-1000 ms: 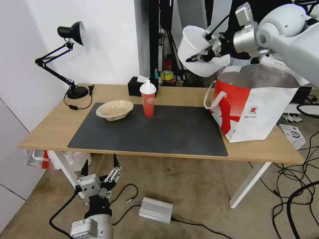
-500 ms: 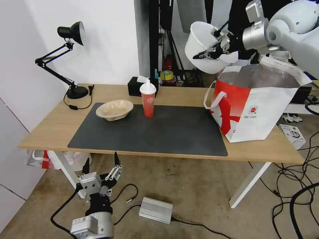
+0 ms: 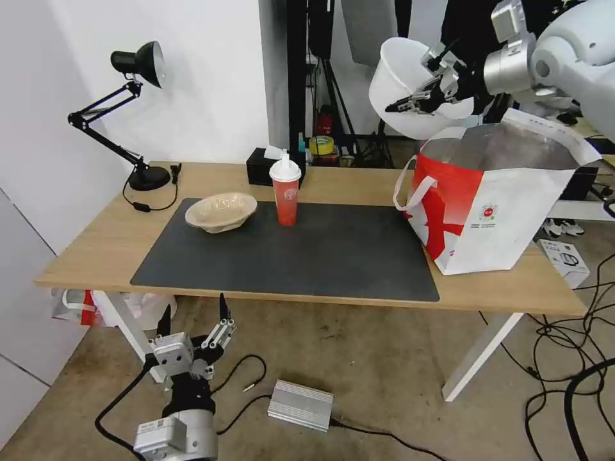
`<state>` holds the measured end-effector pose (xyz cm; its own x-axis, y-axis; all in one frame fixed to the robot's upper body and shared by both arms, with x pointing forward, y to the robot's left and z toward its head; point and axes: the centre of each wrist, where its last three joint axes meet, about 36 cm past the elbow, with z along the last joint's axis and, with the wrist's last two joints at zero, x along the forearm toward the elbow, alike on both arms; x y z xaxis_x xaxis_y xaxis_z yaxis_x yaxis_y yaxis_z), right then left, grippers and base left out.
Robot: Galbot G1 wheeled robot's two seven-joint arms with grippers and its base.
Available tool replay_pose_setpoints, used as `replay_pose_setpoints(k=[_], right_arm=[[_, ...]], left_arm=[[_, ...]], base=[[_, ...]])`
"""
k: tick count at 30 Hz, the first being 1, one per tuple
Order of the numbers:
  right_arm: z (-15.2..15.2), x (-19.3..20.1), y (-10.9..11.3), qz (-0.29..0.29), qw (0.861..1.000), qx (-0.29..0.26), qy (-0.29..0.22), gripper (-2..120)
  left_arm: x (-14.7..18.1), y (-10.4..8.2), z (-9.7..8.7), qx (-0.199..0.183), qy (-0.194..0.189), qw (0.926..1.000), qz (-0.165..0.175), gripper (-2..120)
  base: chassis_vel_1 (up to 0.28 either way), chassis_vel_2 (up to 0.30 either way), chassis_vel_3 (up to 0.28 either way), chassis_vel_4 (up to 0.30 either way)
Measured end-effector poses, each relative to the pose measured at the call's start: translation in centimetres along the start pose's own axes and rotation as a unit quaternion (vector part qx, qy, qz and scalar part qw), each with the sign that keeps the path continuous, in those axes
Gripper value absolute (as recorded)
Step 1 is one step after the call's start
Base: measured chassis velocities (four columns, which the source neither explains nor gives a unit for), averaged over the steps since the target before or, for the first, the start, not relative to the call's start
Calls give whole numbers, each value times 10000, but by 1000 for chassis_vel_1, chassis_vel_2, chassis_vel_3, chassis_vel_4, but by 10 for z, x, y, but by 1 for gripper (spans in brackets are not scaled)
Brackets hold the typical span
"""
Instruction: Pick up the trash from the table and place it into the takeout bag.
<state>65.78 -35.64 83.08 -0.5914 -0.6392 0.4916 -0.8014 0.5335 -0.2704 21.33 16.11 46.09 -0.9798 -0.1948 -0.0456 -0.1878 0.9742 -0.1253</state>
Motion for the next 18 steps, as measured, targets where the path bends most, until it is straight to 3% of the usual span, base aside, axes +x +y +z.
replay_pose_setpoints(k=[18], right_arm=[[17, 19, -14, 202, 9998, -34, 63, 0]], left_arm=[[-1, -1, 2, 6, 20, 10000, 12, 95]], base=[[0, 0, 0, 0]])
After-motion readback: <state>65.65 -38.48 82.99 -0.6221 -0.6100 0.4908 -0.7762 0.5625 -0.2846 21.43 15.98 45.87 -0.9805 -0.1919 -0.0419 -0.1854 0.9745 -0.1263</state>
